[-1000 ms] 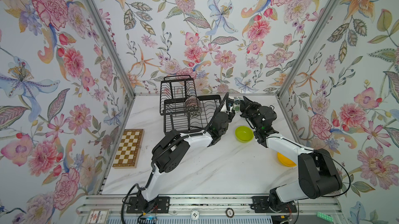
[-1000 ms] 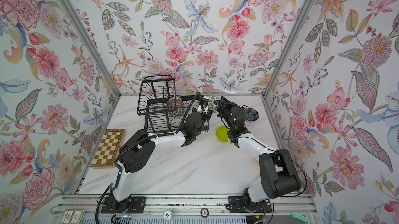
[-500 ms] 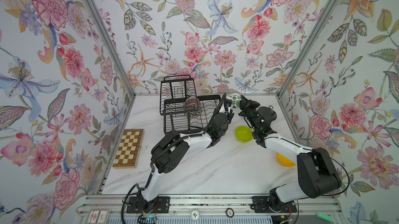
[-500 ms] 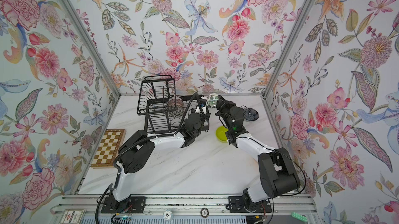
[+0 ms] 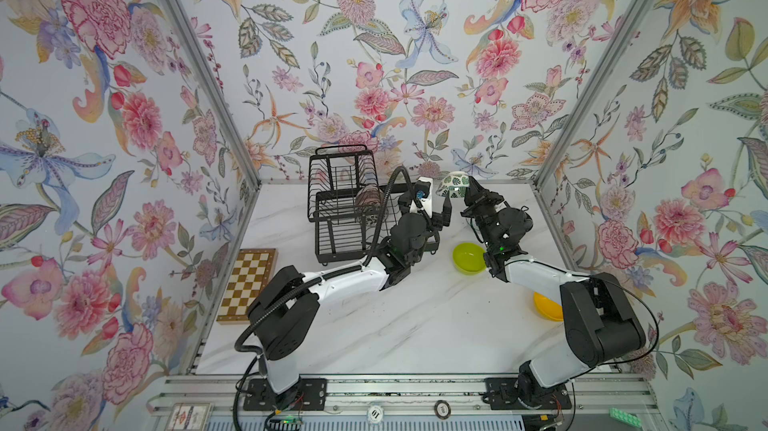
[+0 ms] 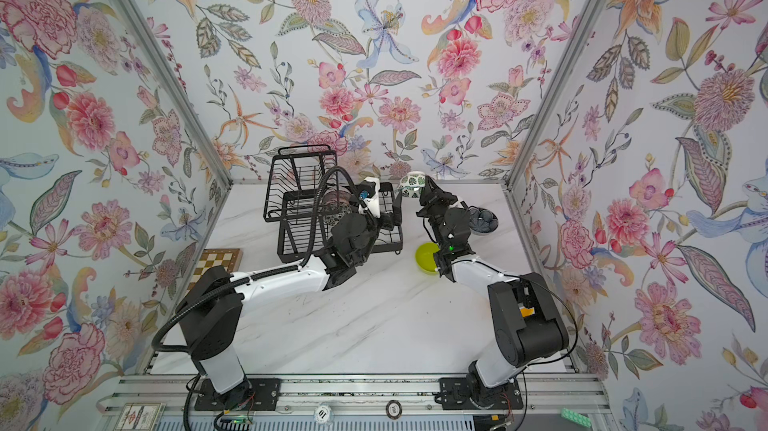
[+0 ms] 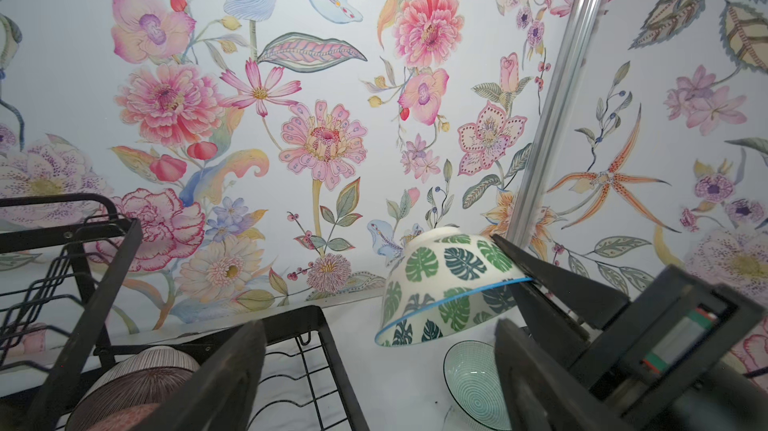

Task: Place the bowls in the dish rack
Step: 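Lower the leaf bowl with the right gripper into the rack's lower tier slot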

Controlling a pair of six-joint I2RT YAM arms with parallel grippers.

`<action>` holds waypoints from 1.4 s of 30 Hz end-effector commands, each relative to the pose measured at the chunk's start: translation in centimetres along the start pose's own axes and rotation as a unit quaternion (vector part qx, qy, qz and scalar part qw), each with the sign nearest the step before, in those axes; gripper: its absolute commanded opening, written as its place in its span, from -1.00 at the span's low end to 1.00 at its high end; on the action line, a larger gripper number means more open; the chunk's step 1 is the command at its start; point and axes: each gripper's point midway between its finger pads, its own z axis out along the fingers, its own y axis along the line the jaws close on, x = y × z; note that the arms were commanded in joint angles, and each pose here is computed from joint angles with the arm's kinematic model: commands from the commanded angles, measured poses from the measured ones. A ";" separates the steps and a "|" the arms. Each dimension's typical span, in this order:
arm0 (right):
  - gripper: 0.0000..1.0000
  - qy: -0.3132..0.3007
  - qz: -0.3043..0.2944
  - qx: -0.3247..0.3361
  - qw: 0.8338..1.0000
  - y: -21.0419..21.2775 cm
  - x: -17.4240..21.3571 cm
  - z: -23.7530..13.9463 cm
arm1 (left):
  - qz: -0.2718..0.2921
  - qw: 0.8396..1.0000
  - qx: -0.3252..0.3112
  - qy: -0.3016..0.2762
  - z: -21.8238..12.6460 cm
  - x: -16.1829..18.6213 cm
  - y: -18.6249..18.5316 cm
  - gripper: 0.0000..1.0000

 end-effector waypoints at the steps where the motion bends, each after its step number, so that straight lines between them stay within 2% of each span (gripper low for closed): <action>1: -1.00 0.031 -0.009 -0.053 0.998 2.5 1.6 -0.2 | -0.009 0.999 0.017 0.042 -1.9 1.3 0.4 0.98; 5: -1.00 0.026 -0.020 -0.046 0.998 1.4 1.7 -0.1 | 0.000 0.997 0.044 0.067 -3.8 1.9 0.7 0.98; 9: -1.00 0.025 -0.034 -0.038 0.998 -0.1 2.3 -0.1 | -0.014 0.994 0.066 0.088 -6.1 2.2 1.9 0.98; 16: -1.00 0.027 -0.015 -0.014 0.999 -4.6 3.5 0.4 | -0.033 0.989 0.031 0.138 -10.3 6.6 6.9 0.98; 22: -1.00 0.030 0.009 0.017 0.999 -9.0 5.0 1.0 | -0.074 0.983 -0.001 0.167 -13.6 10.4 11.3 0.98; 31: -1.00 0.034 0.037 0.063 0.997 -15.0 7.7 1.8 | -0.122 0.975 -0.036 0.182 -15.5 13.2 15.6 0.98; 42: -1.00 0.024 0.047 0.096 0.994 -18.9 8.2 3.1 | -0.149 0.969 -0.065 0.186 -16.5 14.8 18.3 0.98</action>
